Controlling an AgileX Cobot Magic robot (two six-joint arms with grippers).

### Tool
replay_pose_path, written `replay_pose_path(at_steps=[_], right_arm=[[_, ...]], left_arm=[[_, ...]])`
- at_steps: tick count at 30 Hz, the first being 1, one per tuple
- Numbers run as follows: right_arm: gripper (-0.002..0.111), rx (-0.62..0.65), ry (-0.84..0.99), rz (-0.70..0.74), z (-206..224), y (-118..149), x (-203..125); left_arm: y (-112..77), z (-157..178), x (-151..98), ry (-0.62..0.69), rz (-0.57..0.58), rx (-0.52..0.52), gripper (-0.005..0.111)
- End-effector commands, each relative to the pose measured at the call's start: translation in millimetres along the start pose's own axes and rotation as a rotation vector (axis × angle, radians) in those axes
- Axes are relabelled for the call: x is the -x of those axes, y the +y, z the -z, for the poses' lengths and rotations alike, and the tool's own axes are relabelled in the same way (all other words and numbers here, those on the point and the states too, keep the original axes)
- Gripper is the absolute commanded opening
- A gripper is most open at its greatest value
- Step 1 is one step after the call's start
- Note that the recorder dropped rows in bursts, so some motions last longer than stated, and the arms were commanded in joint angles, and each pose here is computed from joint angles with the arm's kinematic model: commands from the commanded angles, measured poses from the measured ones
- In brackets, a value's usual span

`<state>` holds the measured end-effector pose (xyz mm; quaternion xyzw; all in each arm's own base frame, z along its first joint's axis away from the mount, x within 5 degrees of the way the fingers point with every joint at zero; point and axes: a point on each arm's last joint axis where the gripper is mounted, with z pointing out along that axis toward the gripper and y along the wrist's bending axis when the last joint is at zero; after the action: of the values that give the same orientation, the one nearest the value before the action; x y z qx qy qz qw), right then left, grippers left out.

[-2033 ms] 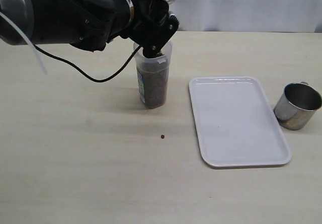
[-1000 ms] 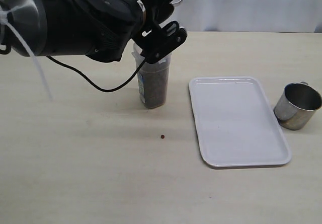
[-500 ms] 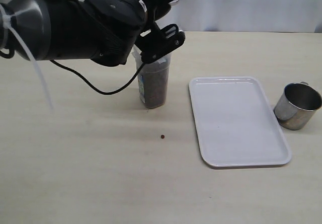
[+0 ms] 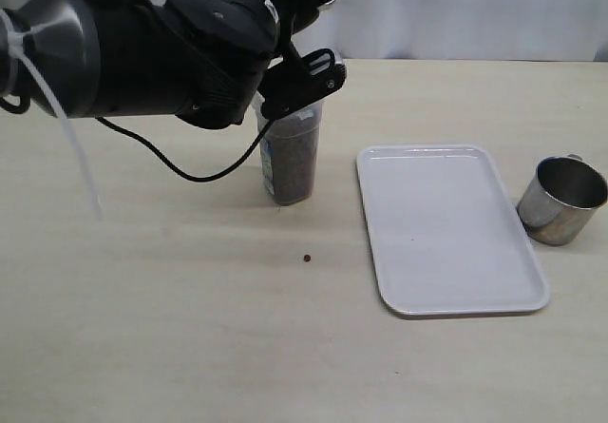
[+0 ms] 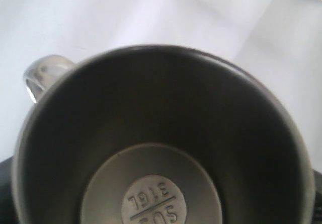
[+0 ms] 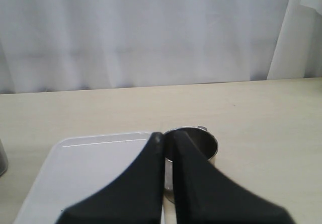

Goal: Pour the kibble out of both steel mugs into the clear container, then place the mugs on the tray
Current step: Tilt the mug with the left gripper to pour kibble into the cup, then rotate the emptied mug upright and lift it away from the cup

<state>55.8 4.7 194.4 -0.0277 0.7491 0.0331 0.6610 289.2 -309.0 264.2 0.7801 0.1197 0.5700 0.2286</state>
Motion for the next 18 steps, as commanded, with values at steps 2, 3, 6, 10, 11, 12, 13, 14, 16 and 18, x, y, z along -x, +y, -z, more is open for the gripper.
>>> replay_pose_path(at_steps=[2,3,6,10,11,12,13,14,16,18], right_arm=[[0.004,0.002,-0.011,0.007,0.2,0.1,0.6],[0.004,0.002,-0.011,0.007,0.2,0.1,0.6],[0.004,0.002,-0.011,0.007,0.2,0.1,0.6],[0.004,0.002,-0.011,0.007,0.2,0.1,0.6],[0.004,0.002,-0.011,0.007,0.2,0.1,0.6],[0.004,0.002,-0.011,0.007,0.2,0.1,0.6],[0.004,0.002,-0.011,0.007,0.2,0.1,0.6],[0.004,0.002,-0.011,0.007,0.2,0.1,0.6],[0.004,0.002,-0.011,0.007,0.2,0.1,0.6],[0.004,0.002,-0.011,0.007,0.2,0.1,0.6]], left_arm=[[6.0,0.8,3.1,-0.027,-0.009,0.031,0.0],[5.7,0.3,4.1,-0.028,-0.011,0.03,0.0],[2.8,-1.7,4.9,-0.004,-0.019,0.004,0.0],[1.2,-1.7,2.6,0.022,0.005,-0.013,0.0],[1.1,-2.6,4.9,0.013,0.013,-0.011,0.0],[1.0,-3.9,8.3,-0.002,0.011,-0.007,0.0],[0.4,-6.0,14.3,-0.018,0.002,-0.007,0.0],[-1.3,-8.4,19.0,-0.021,-0.011,-0.016,0.0],[-4.4,-9.8,21.1,0.016,-0.048,-0.049,0.0],[-5.1,-9.4,18.9,0.034,-0.019,-0.059,0.0]])
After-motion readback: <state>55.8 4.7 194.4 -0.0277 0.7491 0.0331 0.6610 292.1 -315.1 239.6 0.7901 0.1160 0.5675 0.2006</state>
